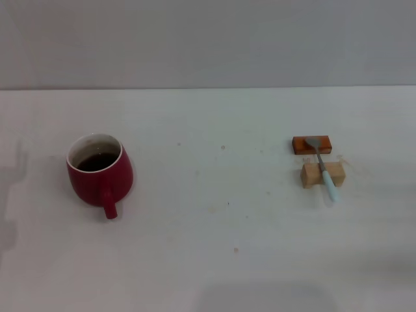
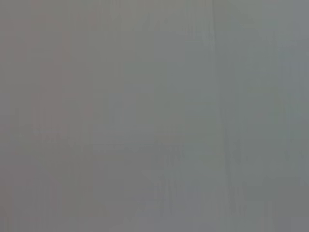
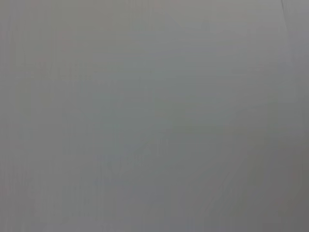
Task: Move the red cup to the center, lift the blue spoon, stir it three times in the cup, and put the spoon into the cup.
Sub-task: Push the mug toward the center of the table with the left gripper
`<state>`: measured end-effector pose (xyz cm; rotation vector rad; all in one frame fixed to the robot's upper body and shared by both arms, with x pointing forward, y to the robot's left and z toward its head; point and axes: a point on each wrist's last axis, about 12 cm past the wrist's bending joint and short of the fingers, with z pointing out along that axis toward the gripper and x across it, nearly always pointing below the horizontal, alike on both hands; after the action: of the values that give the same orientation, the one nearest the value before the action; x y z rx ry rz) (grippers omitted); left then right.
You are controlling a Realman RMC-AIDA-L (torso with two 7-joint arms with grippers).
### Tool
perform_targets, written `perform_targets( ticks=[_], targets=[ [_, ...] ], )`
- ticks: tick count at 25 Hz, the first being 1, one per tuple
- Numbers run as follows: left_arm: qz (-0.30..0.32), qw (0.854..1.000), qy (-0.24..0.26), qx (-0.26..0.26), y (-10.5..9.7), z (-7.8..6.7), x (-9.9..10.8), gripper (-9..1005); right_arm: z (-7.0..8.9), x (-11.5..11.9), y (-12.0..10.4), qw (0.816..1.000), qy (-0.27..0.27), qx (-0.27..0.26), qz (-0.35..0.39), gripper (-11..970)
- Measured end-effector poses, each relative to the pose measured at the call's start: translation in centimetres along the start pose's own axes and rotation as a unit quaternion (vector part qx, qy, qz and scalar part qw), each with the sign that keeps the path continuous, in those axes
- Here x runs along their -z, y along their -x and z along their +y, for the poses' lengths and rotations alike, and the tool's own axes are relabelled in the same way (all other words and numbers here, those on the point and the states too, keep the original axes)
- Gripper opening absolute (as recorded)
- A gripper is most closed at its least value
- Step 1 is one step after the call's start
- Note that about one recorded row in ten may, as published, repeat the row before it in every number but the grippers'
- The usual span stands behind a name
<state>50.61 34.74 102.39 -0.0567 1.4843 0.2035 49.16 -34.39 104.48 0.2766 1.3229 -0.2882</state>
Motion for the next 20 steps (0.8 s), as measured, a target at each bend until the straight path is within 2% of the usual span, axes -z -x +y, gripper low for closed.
perform_targets(
  ticks=[3, 7, 9, 13, 17, 20],
  targets=[
    [0.006, 1.000, -0.008, -0.014, -0.3, 0.1, 0.6, 723, 0.0, 0.0, 0.0, 1.000, -0.001, 0.000, -0.001, 833],
    [0.014, 0.999, -0.017, -0.044, -0.7, 0.1, 1.1, 561, -0.1, 0.0, 0.0, 1.000, -0.002, 0.001, -0.001, 834],
    [0.021, 0.994, -0.038, -0.105, -1.1, -0.4, 1.6, 480, -0.1, 0.0, 0.0, 1.000, -0.002, 0.001, -0.001, 834],
    [0.024, 0.982, -0.064, -0.178, -1.4, -1.1, 2.1, 337, -0.1, 0.0, 0.1, 1.000, -0.001, 0.000, -0.002, 833],
    [0.024, 0.973, -0.078, -0.217, -1.6, -1.4, 2.3, 190, 0.0, -0.1, 0.1, 1.000, -0.001, -0.002, -0.003, 833],
    [0.024, 0.970, -0.081, -0.227, -1.7, -1.5, 2.4, 62, 0.0, 0.0, 0.1, 1.000, -0.001, -0.003, -0.003, 834]
  ],
)
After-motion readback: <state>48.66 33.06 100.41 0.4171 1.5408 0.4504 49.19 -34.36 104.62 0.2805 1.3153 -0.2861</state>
